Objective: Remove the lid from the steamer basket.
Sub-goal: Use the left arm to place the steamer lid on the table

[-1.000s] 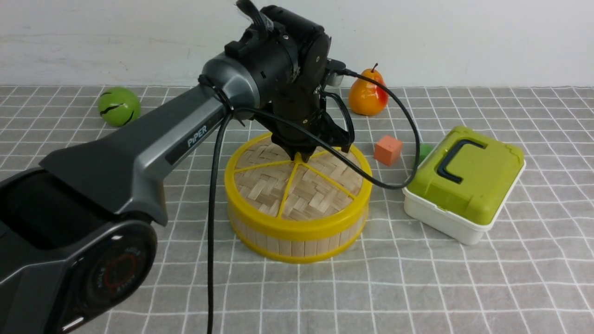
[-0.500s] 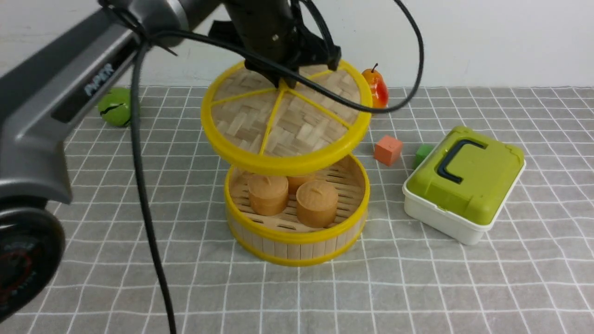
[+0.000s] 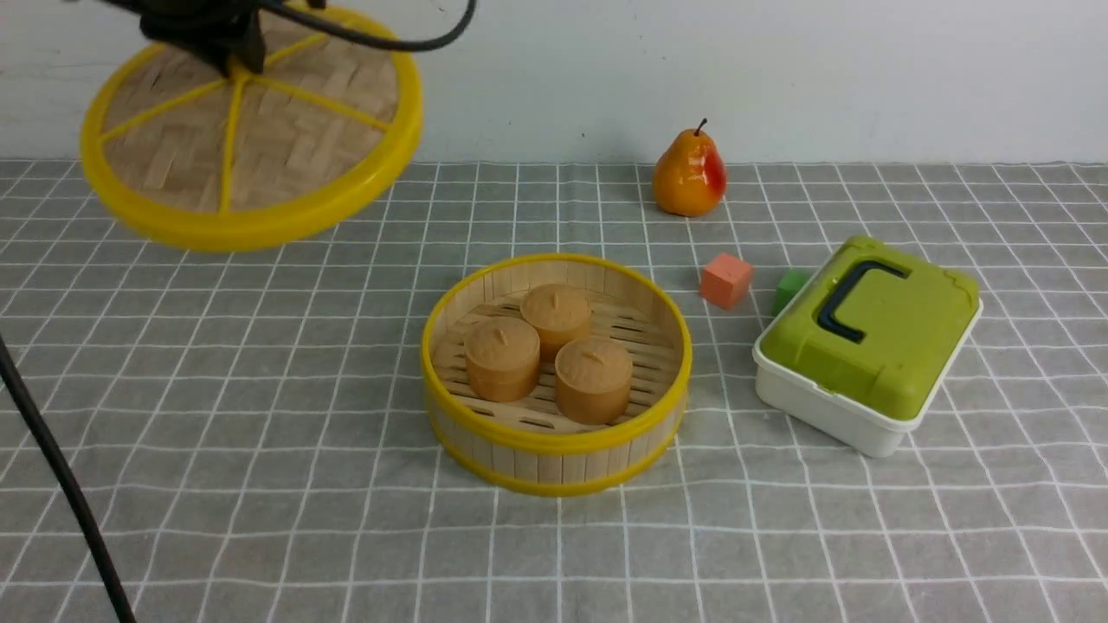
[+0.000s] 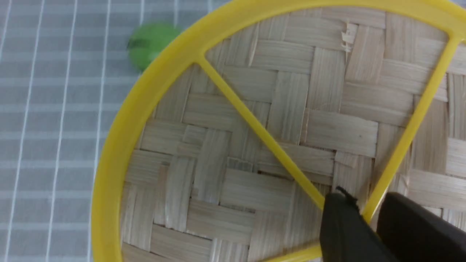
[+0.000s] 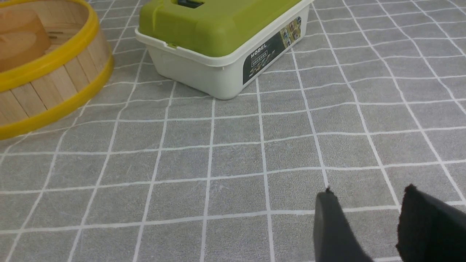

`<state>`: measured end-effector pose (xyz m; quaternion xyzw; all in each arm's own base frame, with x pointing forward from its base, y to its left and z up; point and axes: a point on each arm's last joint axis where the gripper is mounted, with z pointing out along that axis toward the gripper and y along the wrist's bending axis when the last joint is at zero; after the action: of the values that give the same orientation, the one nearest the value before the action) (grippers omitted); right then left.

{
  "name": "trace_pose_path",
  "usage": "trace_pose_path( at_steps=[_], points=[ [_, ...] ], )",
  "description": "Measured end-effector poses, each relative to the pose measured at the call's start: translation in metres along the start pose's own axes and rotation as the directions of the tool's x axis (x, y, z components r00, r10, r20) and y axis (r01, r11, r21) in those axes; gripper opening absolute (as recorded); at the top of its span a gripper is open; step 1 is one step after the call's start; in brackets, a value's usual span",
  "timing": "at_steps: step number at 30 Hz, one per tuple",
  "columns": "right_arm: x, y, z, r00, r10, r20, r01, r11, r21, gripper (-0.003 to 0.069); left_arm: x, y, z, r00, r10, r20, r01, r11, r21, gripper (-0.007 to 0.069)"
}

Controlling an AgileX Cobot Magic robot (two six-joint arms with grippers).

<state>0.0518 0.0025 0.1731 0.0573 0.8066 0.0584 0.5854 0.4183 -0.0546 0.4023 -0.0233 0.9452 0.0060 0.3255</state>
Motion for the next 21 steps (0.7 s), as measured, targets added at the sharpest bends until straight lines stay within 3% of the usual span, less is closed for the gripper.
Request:
trace_pose_path(
  at_steps=[4, 10, 21],
  points=[
    [0.000, 0.000, 0.000, 1.000, 0.000, 0.000, 0.000, 1.000, 0.000, 0.0242, 0.030, 0.018, 0.051, 0.989, -0.037, -0.145, 0.031, 0.998, -0.047, 0.0112],
    [0.000, 0.000, 0.000, 1.000, 0.000, 0.000, 0.000, 1.000, 0.000, 0.0242, 0.074, 0.018, 0.111, 0.981, -0.087, -0.172, 0.080, 0.996, -0.048, 0.0112],
    [0.000, 0.000, 0.000, 1.000, 0.000, 0.000, 0.000, 1.000, 0.000, 0.0242, 0.108, 0.015, 0.174, 0.965, -0.143, -0.219, 0.132, 0.989, -0.064, 0.0112]
  ],
)
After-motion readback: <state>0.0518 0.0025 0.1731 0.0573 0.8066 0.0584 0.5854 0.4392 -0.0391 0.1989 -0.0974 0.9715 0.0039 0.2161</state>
